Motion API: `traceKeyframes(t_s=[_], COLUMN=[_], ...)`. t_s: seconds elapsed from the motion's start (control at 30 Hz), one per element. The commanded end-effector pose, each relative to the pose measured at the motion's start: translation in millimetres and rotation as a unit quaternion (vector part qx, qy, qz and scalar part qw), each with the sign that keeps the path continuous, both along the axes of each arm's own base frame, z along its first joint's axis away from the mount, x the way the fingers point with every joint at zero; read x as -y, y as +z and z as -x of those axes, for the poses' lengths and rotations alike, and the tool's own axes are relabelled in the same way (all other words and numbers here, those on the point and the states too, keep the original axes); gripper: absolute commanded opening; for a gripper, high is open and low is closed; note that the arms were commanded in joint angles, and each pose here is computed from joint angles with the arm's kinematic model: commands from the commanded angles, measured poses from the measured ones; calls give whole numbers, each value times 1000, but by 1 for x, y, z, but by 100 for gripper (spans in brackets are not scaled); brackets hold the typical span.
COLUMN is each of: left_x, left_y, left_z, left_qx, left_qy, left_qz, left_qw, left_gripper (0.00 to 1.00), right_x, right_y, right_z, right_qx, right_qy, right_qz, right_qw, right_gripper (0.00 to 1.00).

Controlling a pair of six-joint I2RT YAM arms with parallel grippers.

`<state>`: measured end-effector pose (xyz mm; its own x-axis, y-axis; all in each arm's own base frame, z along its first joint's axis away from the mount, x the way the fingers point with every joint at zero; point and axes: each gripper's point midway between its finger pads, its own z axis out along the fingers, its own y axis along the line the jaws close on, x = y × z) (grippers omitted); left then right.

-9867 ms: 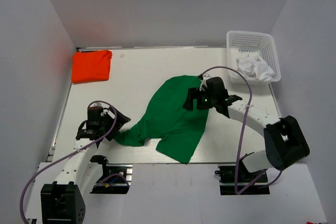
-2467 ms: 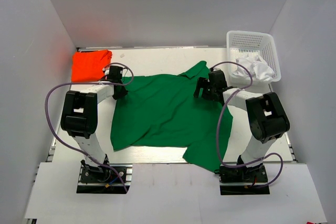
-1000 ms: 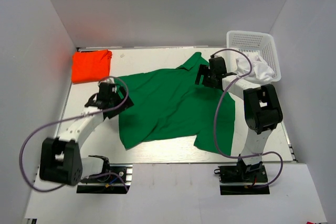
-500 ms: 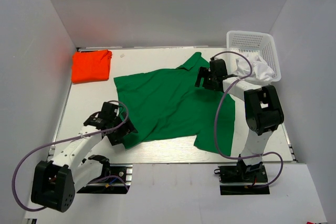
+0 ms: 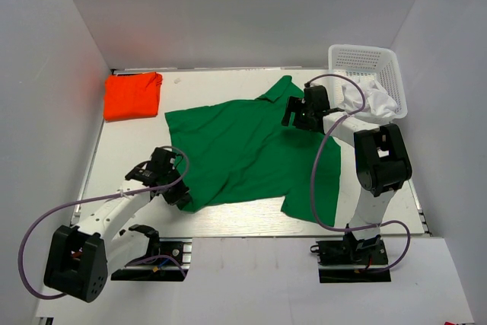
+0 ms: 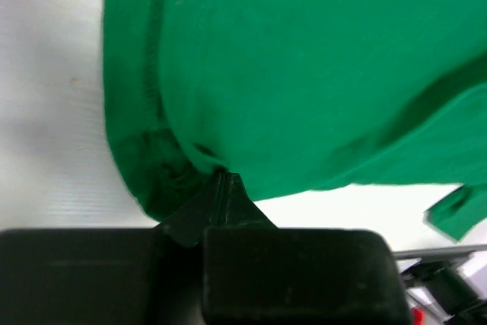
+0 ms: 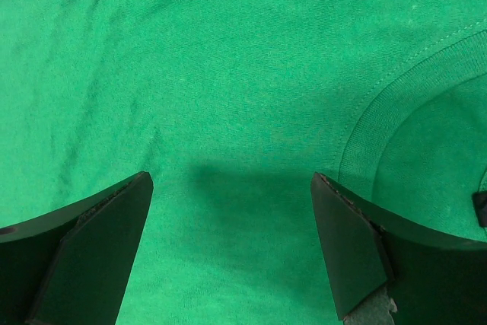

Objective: Fold and stack the t-shirts
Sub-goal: Flatten out the tshirt

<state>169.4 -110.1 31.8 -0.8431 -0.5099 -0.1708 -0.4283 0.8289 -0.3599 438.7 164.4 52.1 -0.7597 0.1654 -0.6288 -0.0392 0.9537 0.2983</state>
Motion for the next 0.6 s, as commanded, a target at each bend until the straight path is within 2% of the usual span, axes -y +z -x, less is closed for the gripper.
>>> traceKeyframes(t_s=[0.0,0.07,0.17,0.27,0.47,0.57], left_x=[7,6,-13,-28,-36,-39], left_y=[19,33,48,58,65,76], left_z=[-23,-39,-61,-78,-97,-114], left_qx=[57,86,125,160,168,207], left_qy=[-12,-4,30,63,75,83], left_qz=[9,3,-50,-73,-107,-115], left_qw=[998,996,990,982,977,968], left_gripper=[0,0,0,0,0,0], right_x=[0,1,3,4,9,9], right_y=[19,18,20,21,20,18], right_z=[-5,-3,-4,-3,-3,-3], right_qx=[29,27,30,30,27,26], right_qy=[4,4,2,0,-6,-4], right_qz=[-8,-7,-8,-8,-3,-4], right_qw=[1000,1000,1000,1000,1000,1000], right_gripper=[90,90,90,90,90,90])
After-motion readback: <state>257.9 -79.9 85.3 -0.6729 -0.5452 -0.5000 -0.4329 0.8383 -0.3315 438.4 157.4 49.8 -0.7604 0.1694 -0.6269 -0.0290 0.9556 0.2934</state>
